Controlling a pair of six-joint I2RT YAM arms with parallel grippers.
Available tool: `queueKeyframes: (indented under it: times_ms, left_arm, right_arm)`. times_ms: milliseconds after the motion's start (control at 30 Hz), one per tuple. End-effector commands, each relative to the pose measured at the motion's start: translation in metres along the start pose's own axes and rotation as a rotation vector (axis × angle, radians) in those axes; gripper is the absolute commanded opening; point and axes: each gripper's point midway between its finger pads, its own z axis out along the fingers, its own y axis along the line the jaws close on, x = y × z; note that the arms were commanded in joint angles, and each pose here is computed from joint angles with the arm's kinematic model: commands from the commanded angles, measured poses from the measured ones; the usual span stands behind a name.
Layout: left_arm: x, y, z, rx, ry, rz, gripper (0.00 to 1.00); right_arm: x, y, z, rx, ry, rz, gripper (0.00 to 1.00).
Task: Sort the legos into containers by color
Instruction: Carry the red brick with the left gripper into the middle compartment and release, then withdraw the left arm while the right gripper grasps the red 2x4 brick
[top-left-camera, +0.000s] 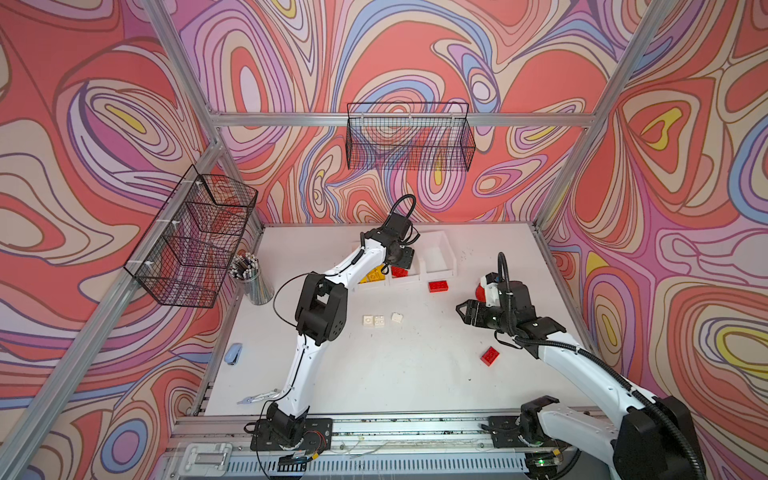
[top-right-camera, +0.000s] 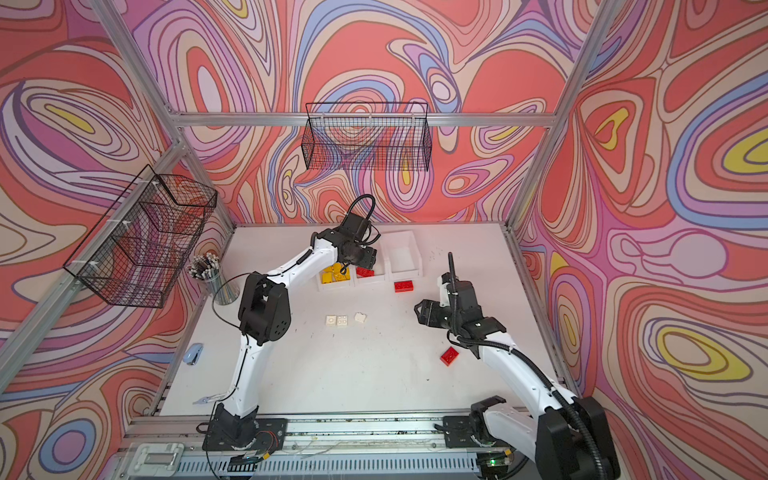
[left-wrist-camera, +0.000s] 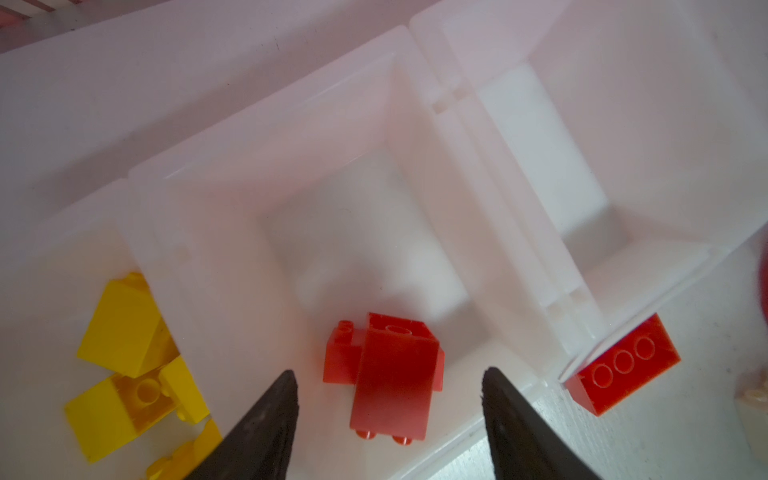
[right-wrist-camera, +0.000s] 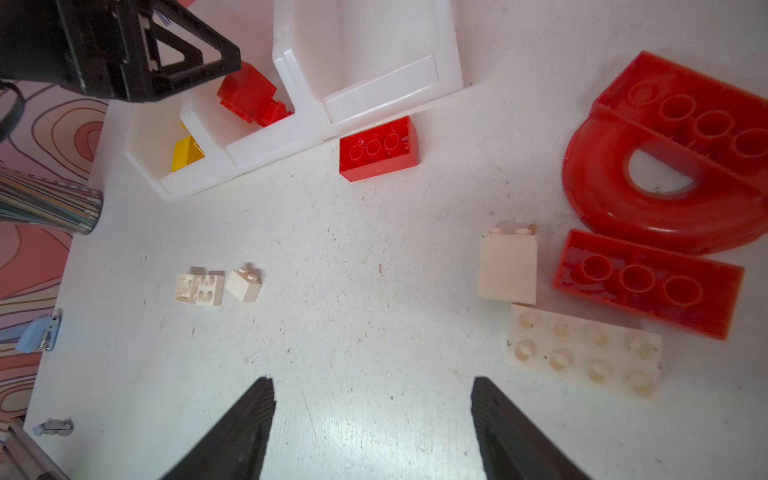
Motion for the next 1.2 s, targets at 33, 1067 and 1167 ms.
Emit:
queueKeyframes:
  times_ms: [33,1067,1167]
  left_arm:
    - [-0.018,0.008,-0.068,-0.018,-0.084,0.021,0.73]
    - [0.159,0.057,-0.232,-0.046,-0.133,-0.047,0.73]
    - [0.162,0.058,-0.229,-0.052,-0.128,-0.048,0.73]
  right_arm:
    - [-0.010,0.000,0.011,0.126,-0.018,-0.083,0.80]
    - [-0.052,-0.004,0.174,0.369,0.038,-0.210,0.98]
    - [-0.053,-0.007,0.180,0.385,0.038,-0.212,0.95]
